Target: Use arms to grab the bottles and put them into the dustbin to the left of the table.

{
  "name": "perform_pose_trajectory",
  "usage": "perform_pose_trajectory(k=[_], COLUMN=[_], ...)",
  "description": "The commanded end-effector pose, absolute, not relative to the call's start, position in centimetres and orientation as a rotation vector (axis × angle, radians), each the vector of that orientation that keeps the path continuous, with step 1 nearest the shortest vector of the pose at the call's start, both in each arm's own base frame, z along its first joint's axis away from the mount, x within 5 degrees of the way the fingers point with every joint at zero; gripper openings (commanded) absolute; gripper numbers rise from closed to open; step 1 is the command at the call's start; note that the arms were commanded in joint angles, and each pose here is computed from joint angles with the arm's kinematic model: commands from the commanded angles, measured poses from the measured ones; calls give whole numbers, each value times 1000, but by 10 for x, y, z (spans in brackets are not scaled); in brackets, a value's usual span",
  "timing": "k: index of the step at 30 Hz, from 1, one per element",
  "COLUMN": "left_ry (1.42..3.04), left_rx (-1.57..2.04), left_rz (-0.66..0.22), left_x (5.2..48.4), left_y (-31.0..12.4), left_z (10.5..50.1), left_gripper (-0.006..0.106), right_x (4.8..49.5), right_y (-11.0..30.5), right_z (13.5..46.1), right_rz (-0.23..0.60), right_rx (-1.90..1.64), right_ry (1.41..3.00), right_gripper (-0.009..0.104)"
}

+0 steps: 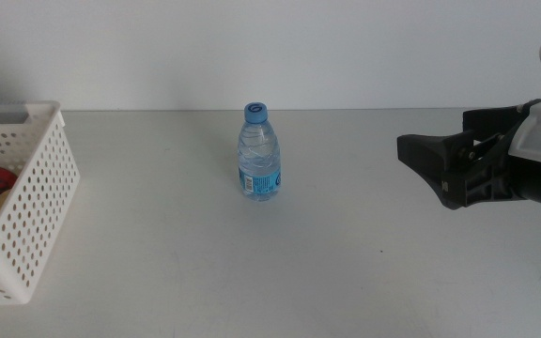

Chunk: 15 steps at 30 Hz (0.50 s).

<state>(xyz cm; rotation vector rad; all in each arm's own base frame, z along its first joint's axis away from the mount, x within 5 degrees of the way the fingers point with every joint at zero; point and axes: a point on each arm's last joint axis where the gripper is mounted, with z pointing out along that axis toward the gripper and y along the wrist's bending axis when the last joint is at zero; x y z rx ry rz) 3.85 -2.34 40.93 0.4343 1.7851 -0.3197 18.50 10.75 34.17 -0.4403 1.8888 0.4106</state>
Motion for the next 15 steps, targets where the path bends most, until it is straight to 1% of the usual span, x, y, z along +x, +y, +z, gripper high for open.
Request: perform_pose_trajectory(k=[1,4,10,15], left_ry=[1663,1621,1603,1520], left_rx=[403,391,387,367], left_rz=[-331,-323,-316,-294], left_x=[42,42,43,48], left_y=[-24,-23,-23,-23], left_z=[425,429,431,437], left_gripper=[92,92,92,92], right_x=[184,184,184,184], right_y=[107,107,107,107], right_z=[359,359,359,359], right_rz=[418,418,418,419], right_rx=[-428,-428,-428,-427], right_ry=[1781,1781,1781,1781], right_gripper=[71,71,71,71])
